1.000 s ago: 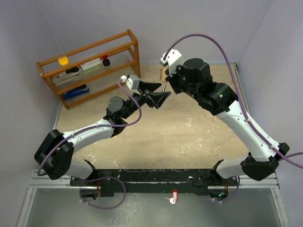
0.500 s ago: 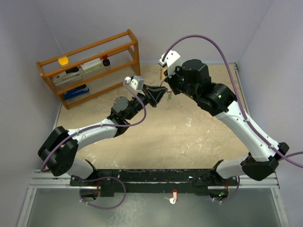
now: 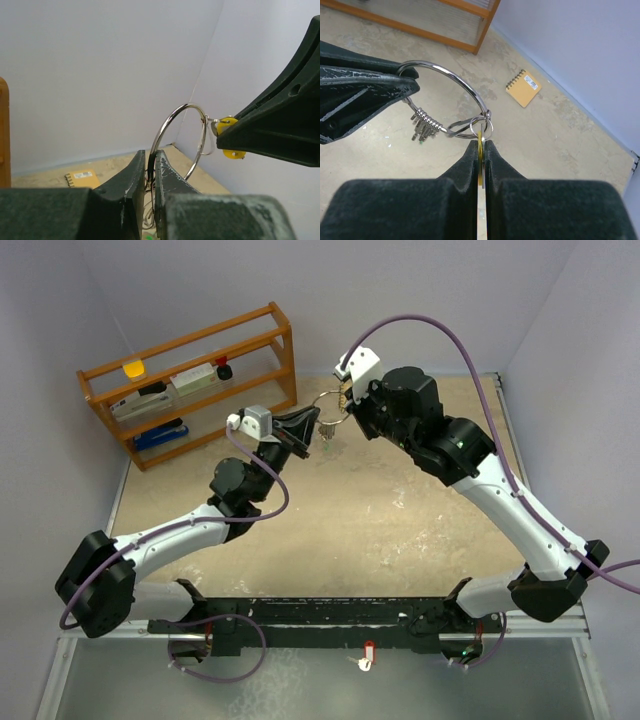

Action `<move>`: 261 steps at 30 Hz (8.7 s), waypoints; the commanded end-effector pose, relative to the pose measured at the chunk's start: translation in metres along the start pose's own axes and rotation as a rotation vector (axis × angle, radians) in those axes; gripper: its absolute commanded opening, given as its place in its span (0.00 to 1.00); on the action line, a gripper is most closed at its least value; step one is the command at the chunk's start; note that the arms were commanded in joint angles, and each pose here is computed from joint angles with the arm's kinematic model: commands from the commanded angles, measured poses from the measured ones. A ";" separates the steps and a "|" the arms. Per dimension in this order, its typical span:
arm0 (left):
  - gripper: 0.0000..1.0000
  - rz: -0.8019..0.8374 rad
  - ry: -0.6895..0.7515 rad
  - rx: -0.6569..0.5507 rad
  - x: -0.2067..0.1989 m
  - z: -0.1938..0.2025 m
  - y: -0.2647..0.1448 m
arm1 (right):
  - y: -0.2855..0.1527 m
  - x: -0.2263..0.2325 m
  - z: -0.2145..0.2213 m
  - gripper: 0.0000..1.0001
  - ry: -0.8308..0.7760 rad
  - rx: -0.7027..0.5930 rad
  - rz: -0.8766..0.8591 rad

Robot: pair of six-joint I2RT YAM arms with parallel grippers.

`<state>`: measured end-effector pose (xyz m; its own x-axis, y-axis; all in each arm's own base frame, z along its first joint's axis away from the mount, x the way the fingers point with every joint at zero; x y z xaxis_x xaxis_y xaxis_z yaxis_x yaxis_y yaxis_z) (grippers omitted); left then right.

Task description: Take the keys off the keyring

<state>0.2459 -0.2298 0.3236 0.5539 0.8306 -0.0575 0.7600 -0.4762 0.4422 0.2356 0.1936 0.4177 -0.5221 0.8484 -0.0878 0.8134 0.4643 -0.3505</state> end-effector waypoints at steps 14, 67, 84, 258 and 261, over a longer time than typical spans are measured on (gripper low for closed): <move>0.00 -0.250 0.181 -0.177 0.031 -0.066 -0.016 | -0.007 -0.003 -0.008 0.00 0.001 -0.077 0.037; 0.00 -0.362 0.308 -0.314 0.037 -0.099 0.015 | -0.016 0.035 -0.009 0.00 0.109 -0.235 -0.354; 0.00 -0.165 0.303 -0.468 0.025 -0.144 0.000 | 0.006 0.030 0.009 0.64 0.078 -0.316 -0.249; 0.61 0.180 0.020 -0.016 -0.010 -0.080 -0.006 | -0.036 0.002 -0.016 0.00 -0.033 -0.578 -0.083; 0.61 0.155 0.025 -0.039 -0.008 -0.084 -0.006 | -0.037 0.002 -0.017 0.00 -0.029 -0.580 -0.083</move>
<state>0.2111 -0.2170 0.3778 0.6821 0.7301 0.0414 0.6525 -0.6332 0.4163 0.2130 0.1893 0.4155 -0.6119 0.7819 -0.1193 0.7758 0.6227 0.1023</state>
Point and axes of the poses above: each gripper's point midway between its finger pads, its own y axis out along the fingers, its own x axis along the line the jaws close on, z = x × y, the point moved 10 cm from there along -y, back along the fingers, and after that the axes turned 14 degrees about y, right-handed, at the moved point
